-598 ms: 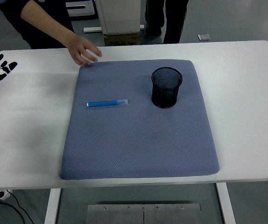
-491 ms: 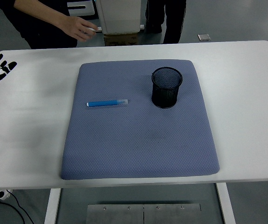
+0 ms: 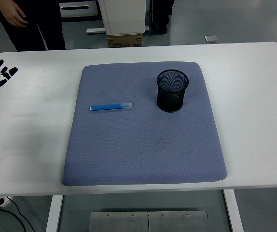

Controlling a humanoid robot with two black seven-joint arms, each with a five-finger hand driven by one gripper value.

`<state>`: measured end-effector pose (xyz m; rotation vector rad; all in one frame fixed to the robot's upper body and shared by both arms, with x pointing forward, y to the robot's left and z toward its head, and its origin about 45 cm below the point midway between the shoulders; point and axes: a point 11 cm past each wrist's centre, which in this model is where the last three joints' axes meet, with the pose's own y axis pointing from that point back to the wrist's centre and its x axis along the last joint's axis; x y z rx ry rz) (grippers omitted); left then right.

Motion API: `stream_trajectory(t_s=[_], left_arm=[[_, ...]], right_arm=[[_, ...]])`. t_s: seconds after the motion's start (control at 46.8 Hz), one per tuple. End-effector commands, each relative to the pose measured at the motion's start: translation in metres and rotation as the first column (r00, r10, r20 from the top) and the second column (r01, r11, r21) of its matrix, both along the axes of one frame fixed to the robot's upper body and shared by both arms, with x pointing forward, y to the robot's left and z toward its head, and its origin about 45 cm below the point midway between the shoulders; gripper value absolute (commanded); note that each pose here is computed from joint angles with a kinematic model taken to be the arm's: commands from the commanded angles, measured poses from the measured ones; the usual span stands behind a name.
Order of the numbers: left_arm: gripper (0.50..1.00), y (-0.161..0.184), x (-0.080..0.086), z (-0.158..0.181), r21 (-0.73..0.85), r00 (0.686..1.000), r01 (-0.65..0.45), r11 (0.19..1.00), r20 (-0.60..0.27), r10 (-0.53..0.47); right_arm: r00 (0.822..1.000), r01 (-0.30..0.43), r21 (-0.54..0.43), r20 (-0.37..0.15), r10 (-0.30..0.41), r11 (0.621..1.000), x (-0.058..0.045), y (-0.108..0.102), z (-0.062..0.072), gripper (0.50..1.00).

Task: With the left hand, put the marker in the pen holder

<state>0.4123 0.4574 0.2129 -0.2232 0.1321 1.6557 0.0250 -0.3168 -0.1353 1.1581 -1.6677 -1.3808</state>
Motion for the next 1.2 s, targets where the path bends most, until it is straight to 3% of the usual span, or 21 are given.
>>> stream_trajectory(t_s=[0.0, 0.556, 0.726, 0.812, 1.004, 1.175], left_arm=[[1.000, 0.003, 0.000, 0.002, 0.005, 1.000, 0.000, 1.000, 0.003, 0.000], [1.000, -0.007, 0.001, 0.003, -0.039, 0.997, 0.075, 0.996, 0.022, -0.075], [1.000, -0.012, 0.003, -0.010, -0.046, 0.988, 0.102, 0.994, -0.109, -0.107], [1.000, -0.013, 0.004, -0.010, -0.024, 0.984, 0.118, 0.993, -0.133, -0.120], [1.000, -0.012, 0.017, 0.019, 0.113, 0.979, 0.179, 0.977, -0.115, -0.166], [1.000, -0.047, 0.036, 0.035, 0.232, 0.955, 0.290, 0.929, -0.142, -0.262]], right_arm=[[1.000, 0.000, 0.000, 0.000, 0.000, 1.000, 0.000, 0.000, 0.000, 1.000], [1.000, 0.000, 0.000, 0.000, 0.000, 1.000, 0.000, 0.000, 0.000, 1.000], [1.000, 0.000, 0.000, 0.000, 0.000, 1.000, 0.000, 0.000, 0.000, 1.000], [1.000, 0.000, 0.000, 0.000, 0.000, 1.000, 0.000, 0.000, 0.000, 1.000], [1.000, 0.000, 0.000, 0.000, 0.000, 1.000, 0.000, 0.000, 0.000, 1.000], [1.000, -0.001, 0.000, 0.000, 0.001, 1.000, 0.000, 0.000, 0.000, 1.000]])
